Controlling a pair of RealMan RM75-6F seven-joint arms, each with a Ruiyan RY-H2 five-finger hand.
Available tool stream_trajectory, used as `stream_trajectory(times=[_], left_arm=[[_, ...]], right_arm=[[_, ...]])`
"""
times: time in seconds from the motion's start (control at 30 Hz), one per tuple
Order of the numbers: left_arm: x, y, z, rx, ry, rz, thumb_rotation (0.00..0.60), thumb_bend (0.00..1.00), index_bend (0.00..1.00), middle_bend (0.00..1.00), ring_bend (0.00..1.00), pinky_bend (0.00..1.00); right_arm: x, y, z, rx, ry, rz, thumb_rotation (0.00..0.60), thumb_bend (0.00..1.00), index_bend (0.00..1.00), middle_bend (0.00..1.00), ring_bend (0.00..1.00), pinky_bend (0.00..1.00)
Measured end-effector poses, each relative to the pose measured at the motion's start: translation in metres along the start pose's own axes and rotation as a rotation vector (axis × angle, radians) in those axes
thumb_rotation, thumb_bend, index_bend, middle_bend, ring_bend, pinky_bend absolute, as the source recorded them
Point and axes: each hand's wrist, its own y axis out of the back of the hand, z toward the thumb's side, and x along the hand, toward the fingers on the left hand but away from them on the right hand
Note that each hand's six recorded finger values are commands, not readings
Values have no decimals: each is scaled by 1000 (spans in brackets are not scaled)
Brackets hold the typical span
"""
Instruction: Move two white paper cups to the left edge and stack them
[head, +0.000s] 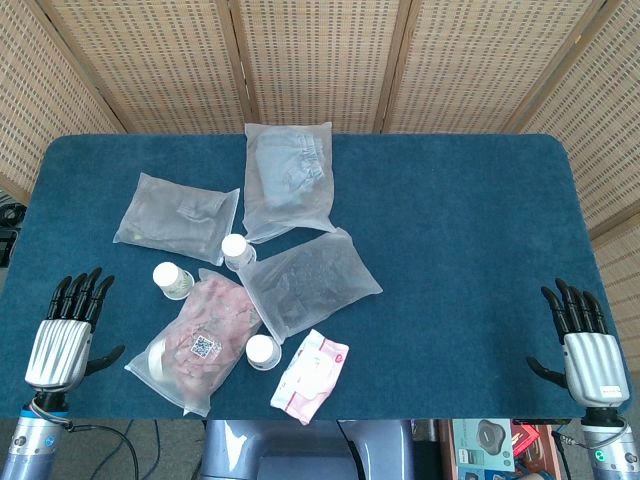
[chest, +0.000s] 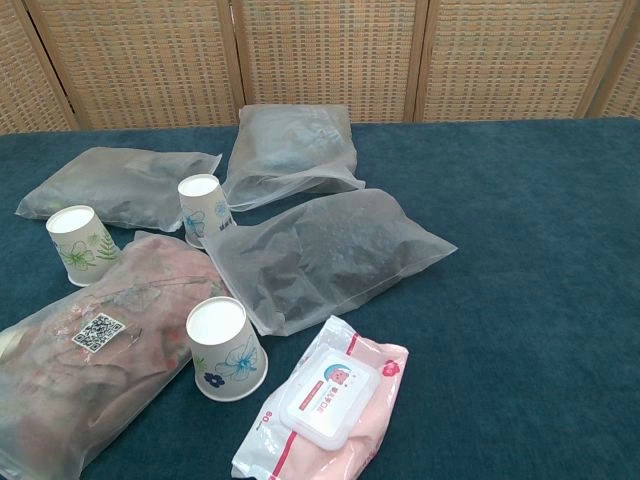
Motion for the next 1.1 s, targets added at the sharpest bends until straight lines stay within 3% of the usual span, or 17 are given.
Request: stream_trajectory(times=[1.1], left_arm=[[1, -3, 6, 1, -48, -36, 600, 161, 0, 0, 0, 0]], right_arm=[[0, -4, 1, 4, -3, 14, 600, 94, 0, 0, 0, 0]])
